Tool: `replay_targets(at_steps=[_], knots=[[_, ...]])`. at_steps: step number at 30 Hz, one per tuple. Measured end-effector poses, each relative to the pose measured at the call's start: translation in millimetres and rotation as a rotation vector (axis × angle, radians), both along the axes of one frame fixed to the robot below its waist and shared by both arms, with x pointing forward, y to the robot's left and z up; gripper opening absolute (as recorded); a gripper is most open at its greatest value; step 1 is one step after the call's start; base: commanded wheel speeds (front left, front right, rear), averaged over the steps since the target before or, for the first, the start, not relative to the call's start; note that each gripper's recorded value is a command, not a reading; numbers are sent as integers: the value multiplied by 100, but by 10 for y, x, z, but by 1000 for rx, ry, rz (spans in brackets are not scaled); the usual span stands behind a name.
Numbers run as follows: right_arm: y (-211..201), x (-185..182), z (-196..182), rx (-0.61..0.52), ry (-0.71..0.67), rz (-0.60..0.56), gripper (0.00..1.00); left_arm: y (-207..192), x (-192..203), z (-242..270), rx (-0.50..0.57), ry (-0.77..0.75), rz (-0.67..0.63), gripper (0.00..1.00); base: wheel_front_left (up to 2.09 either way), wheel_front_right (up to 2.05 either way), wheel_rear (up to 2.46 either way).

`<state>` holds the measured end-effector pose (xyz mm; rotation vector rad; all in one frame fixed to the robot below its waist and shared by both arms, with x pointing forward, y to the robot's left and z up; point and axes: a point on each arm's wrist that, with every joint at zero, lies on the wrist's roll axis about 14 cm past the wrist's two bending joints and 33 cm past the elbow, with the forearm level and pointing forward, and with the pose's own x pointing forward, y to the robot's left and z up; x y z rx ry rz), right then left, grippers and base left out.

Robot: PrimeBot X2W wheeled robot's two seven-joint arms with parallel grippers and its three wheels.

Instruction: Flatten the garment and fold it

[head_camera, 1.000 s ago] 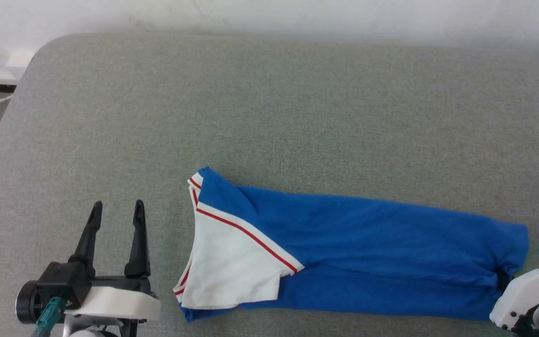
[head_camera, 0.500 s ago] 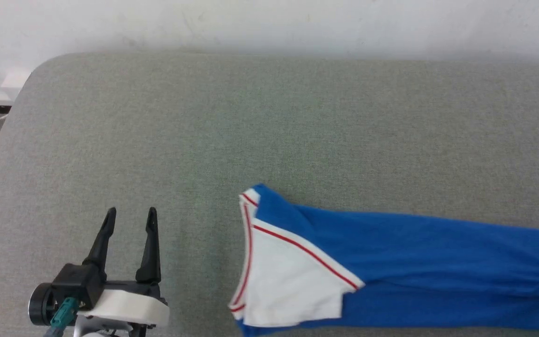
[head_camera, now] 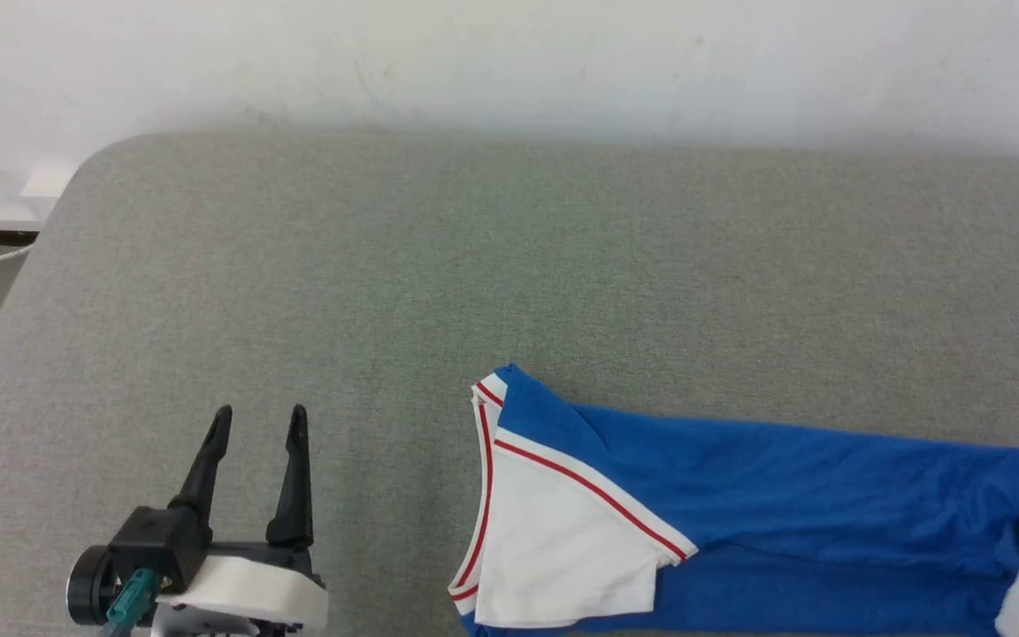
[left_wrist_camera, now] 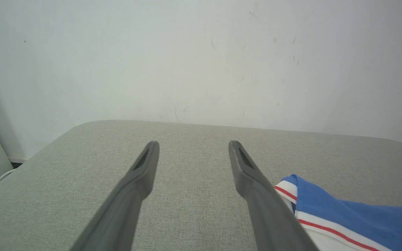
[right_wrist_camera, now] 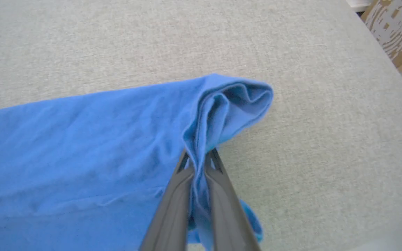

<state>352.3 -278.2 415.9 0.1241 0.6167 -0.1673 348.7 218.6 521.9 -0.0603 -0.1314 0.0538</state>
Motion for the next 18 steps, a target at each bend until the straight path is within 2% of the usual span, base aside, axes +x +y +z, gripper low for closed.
replay_targets(at_steps=[12,18], knots=[[1308,128,385,78,-58,375,0,82,-208,-52,-21,14,37,100,0,0,0],[2032,135,498,172,-81,558,0,214,-329,-61,-22,17,85,100,0,0,0]])
